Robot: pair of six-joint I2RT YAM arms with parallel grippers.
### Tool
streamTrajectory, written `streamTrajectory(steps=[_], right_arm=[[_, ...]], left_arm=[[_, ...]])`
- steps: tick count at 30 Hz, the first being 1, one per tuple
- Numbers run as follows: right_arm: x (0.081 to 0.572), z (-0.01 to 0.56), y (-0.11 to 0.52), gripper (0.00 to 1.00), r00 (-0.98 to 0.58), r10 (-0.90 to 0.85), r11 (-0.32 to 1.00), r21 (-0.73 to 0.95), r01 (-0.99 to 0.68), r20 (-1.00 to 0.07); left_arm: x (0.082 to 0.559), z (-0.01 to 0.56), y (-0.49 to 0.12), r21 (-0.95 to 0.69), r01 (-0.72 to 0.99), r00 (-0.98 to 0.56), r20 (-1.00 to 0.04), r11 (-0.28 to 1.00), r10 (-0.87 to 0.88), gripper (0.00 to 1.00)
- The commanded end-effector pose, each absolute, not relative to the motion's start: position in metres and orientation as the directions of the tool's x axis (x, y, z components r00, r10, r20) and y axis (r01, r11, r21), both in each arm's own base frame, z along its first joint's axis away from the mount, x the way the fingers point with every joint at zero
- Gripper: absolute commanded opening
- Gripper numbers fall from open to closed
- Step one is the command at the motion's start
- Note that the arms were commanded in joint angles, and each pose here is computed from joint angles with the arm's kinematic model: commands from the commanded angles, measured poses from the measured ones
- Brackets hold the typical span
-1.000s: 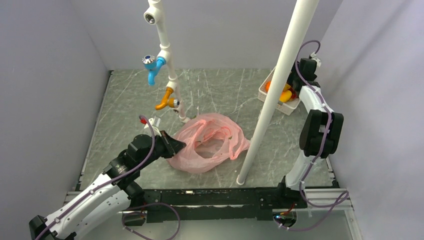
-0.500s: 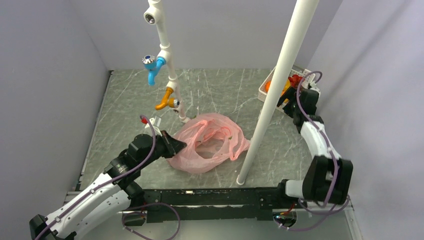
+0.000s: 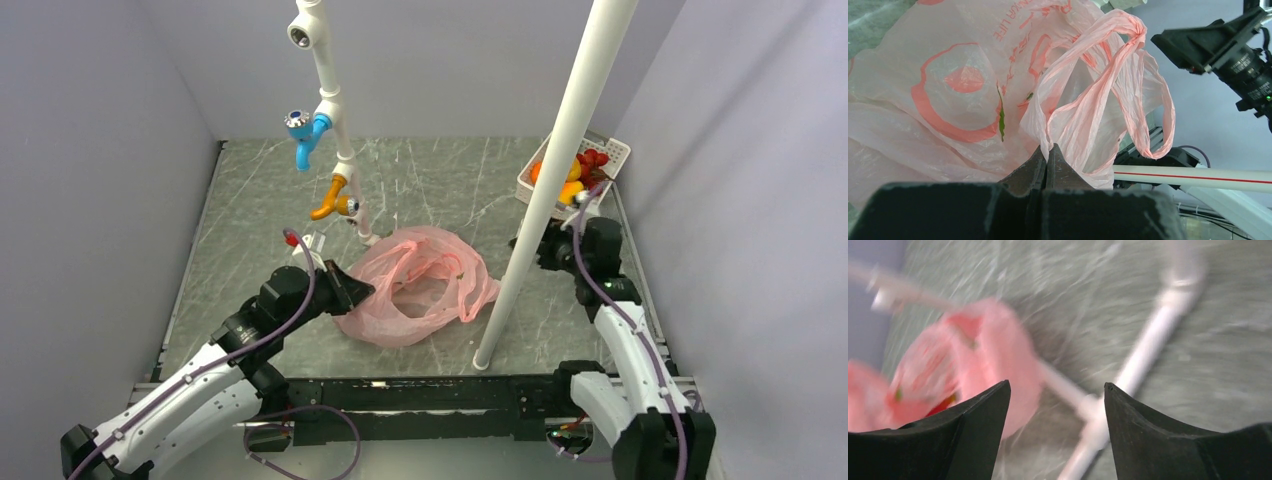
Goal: Take the fake fruits out of the plastic bag
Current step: Adjust the plastic bag at the center of the board.
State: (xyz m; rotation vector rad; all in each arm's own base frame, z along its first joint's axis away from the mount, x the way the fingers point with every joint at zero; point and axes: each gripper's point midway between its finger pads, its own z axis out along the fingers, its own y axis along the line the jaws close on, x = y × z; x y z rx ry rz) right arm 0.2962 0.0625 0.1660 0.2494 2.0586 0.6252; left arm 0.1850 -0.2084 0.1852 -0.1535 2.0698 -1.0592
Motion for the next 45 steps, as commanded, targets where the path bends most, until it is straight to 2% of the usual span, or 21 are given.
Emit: streamTrajectory(steps=[1, 8, 16, 23, 32, 36, 45], right_arm=[[0.263, 0.197, 0.14, 0.69, -0.555, 0.195, 0.773, 0.475, -0.421, -0.809], [0.225, 0.209, 0.218, 0.53, -0.581, 0.042, 0.551, 0.504, -0.666, -0.813], [0.212, 0.205, 0.28, 0.45, -0.572, -0.128, 0.449, 0.467, -0.762, -0.81], [0.205, 0.196, 0.326, 0.49, -0.597, -0.207, 0.337, 0.517, -0.787, -0.775], [0.203, 0.185, 0.348, 0.56, -0.586, -0.279, 0.313, 0.504, -0.805, -0.761], [0.206, 0.184, 0.349, 0.64, -0.574, -0.288, 0.318, 0.488, -0.813, -0.767], [0.215, 0.154, 0.36, 0.6, -0.594, -0.331, 0.343, 0.493, -0.8, -0.733]], left_arm=[[0.191, 0.204, -0.214, -0.737, 0.273, -0.658, -0.612, 0.618, -0.439, 0.0], [0.192, 0.202, -0.215, -0.75, 0.254, -0.662, -0.595, 0.611, -0.456, 0.0], [0.193, 0.204, -0.211, -0.753, 0.234, -0.65, -0.592, 0.615, -0.476, 0.0], [0.195, 0.216, -0.202, -0.743, 0.236, -0.616, -0.613, 0.627, -0.495, 0.0], [0.195, 0.234, -0.2, -0.738, 0.268, -0.589, -0.635, 0.62, -0.501, 0.0], [0.196, 0.243, -0.206, -0.736, 0.298, -0.589, -0.643, 0.608, -0.49, 0.0], [0.203, 0.263, -0.229, -0.752, 0.357, -0.611, -0.636, 0.554, -0.471, 0.0]])
